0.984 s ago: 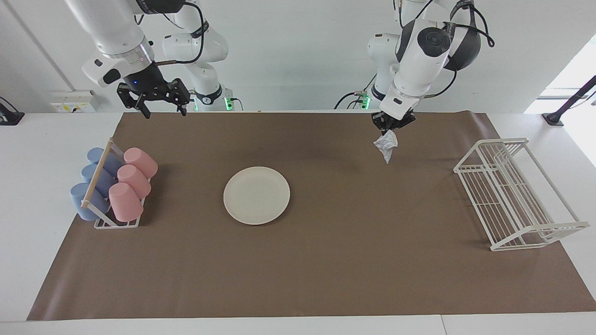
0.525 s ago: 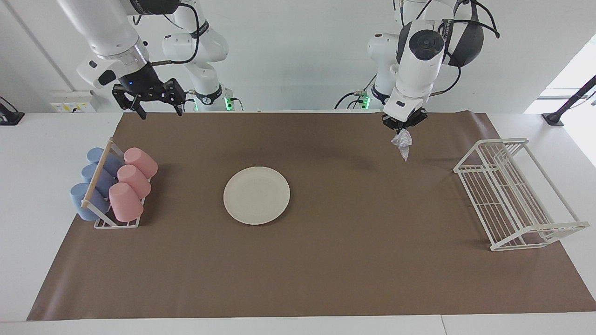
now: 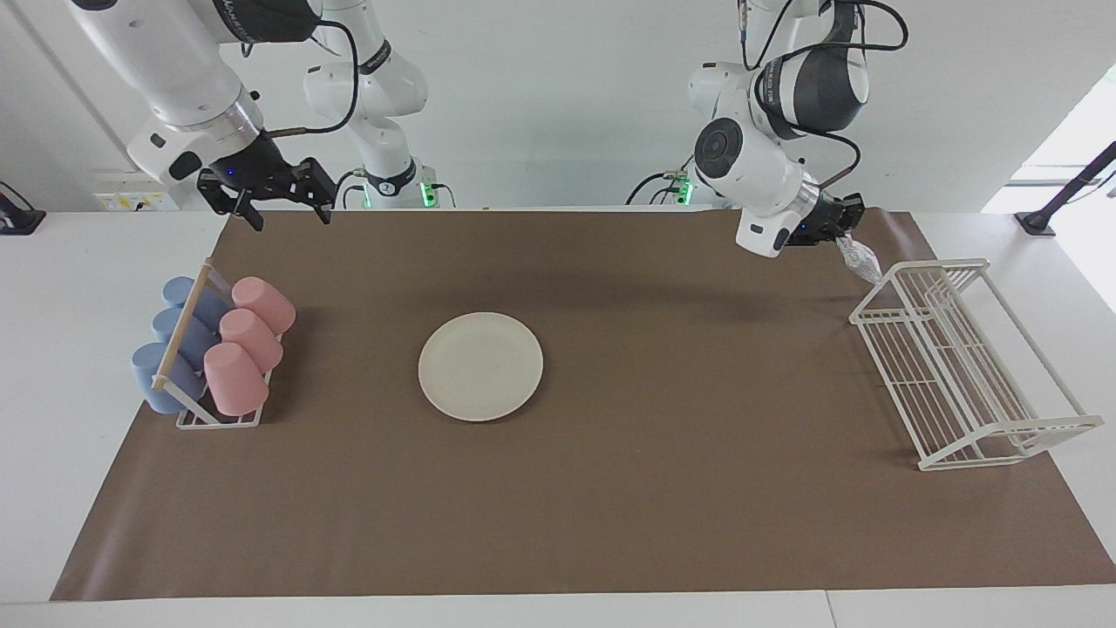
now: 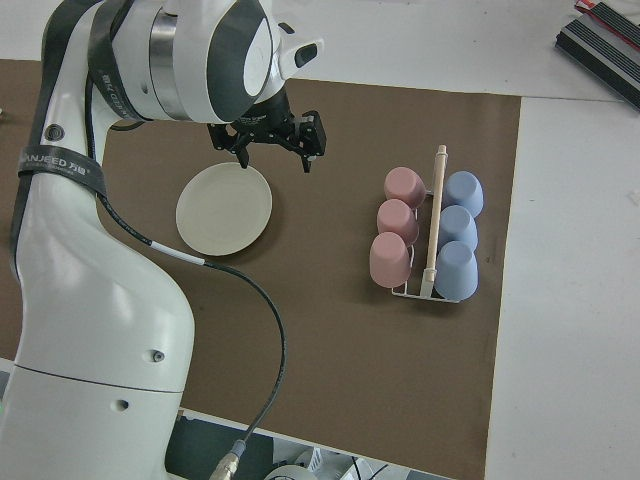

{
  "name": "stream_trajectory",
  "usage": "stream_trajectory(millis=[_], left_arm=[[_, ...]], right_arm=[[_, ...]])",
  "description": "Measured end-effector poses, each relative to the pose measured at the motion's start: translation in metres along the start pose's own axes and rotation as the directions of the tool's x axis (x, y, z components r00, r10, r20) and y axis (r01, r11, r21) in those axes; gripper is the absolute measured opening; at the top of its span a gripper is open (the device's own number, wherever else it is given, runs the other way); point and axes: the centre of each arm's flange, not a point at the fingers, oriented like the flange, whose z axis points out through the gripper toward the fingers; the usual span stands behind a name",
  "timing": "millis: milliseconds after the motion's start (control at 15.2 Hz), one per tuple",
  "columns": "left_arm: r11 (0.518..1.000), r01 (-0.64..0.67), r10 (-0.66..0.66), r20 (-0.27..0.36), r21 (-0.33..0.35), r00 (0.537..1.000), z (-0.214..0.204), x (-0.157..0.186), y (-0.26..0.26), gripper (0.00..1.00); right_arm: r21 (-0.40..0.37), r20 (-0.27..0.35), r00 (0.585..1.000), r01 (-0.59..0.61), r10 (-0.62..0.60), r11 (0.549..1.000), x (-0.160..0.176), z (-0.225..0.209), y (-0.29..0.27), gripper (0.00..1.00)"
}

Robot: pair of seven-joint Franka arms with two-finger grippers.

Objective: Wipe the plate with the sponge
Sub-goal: 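Return the sponge into the wire basket with the left gripper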

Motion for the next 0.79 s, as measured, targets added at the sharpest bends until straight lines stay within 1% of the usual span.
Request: stream_trajectory(millis=[131,393,525,656,787], left_arm=[[0.996,0.013,-0.012,-0.007,0.084,1.000,0.008,0.021,-0.005,0.07],[0.978,0.010,-0.011,0.004,0.207,1.000,0.040,0.050,-0.010,0.07],[0.971,-0.023,0.017,0.025,0.239,1.000,0.057,0.066,-0.003,0.07],[0.959,-0.076,0.068,0.037,0.273,0.997,0.078,0.089,0.004,0.07],[0.954,-0.098,0.086,0.054,0.282,0.995,0.094,0.112,0.011,0.07]], right_arm=[[0.001,0.001,1.000,-0.006,0.006,1.000,-0.001,0.000,0.003,1.00],[0.001,0.008,1.000,-0.005,0.005,1.000,-0.001,0.000,0.003,1.00],[0.002,0.007,1.000,-0.010,0.010,1.000,-0.001,0.000,0.005,1.00],[0.003,0.007,1.000,-0.016,0.016,1.000,-0.002,-0.001,0.009,1.00],[0.003,0.006,1.000,-0.023,0.023,1.000,-0.002,-0.001,0.011,1.00]])
